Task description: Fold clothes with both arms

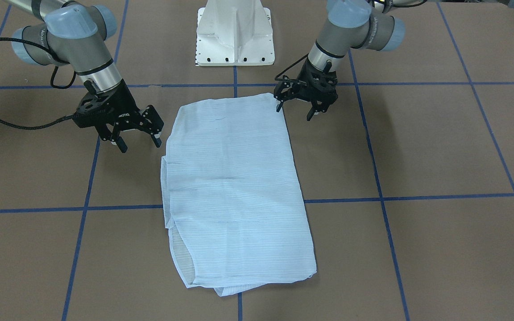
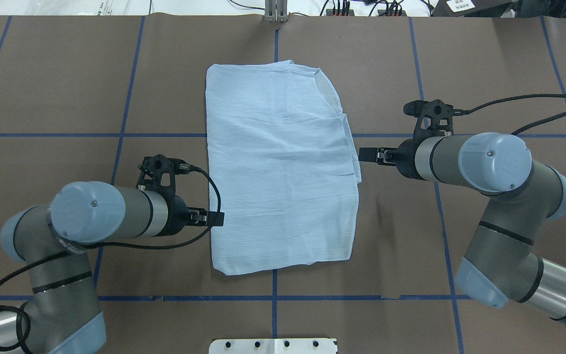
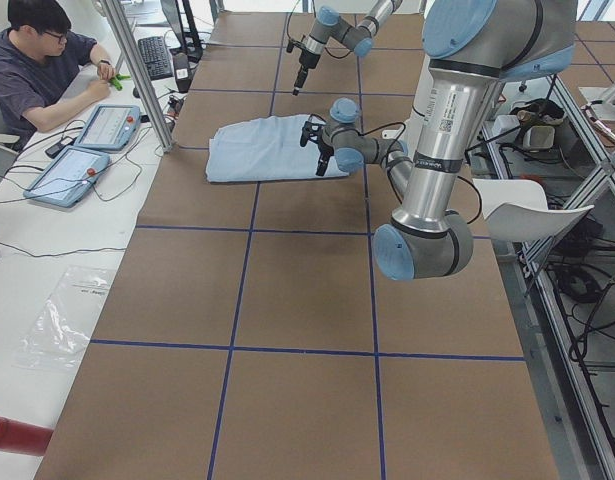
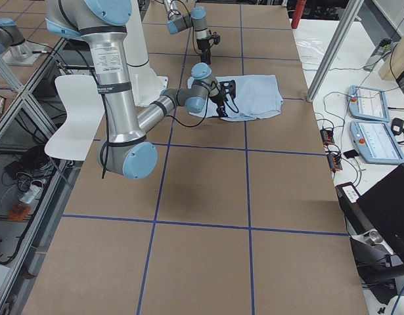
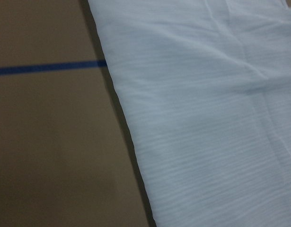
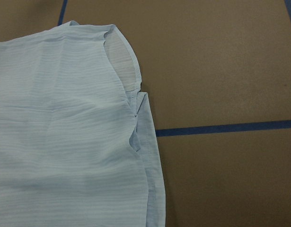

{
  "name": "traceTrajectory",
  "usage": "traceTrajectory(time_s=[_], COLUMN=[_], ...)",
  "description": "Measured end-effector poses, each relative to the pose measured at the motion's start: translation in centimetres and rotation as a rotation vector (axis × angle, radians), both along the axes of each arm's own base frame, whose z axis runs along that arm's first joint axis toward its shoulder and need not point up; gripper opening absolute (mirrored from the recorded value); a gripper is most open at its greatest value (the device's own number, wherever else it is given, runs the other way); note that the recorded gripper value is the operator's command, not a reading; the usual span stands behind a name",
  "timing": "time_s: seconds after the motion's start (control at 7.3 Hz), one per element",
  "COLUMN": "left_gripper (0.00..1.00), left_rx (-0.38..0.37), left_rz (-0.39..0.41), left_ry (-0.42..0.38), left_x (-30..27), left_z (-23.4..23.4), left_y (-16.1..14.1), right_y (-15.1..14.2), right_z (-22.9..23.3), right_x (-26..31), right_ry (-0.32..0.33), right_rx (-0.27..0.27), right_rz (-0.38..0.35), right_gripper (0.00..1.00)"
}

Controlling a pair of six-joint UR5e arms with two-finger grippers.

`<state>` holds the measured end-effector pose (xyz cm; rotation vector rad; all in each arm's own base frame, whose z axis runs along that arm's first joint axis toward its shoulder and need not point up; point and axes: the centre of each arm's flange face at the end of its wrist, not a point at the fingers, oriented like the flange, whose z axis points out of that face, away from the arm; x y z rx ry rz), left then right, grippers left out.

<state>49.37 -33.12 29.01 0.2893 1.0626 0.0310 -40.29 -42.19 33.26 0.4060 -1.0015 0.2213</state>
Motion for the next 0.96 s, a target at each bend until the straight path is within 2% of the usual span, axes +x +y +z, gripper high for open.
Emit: traceTrajectory(time_s=[0.27, 0.41, 0.55, 0.69, 0.96], left_gripper=[1.0, 0.89, 0.68, 0.63, 0.65], left_rx=[-0.026, -0.031, -0.038, -0.04, -0.039], left_rz=[0.027, 0.036, 0.043, 0.048, 0.05], left_ry=[-0.021, -0.025, -0.027, -0.032, -0.03], left_x=[2.8, 3.5, 4.2, 4.9, 5.7], left_z=[0.6, 0.7, 0.8, 1.0, 0.7], left_y=[3.6, 4.8, 5.8, 6.5, 7.0], right_y=[0.0, 0.1, 0.1, 0.1, 0.1], right_z=[-0.3, -0.4, -0.4, -0.4, -0.5], right_x=[-0.1, -0.2, -0.2, -0.3, -0.3], right_ry=[-0.005, -0.007, -0.007, -0.008, -0.008], right_rx=[0.002, 0.003, 0.004, 0.004, 0.004], right_rz=[-0.002, -0.003, -0.003, -0.004, -0.004], right_gripper=[1.0, 1.0, 1.0, 1.0, 1.0])
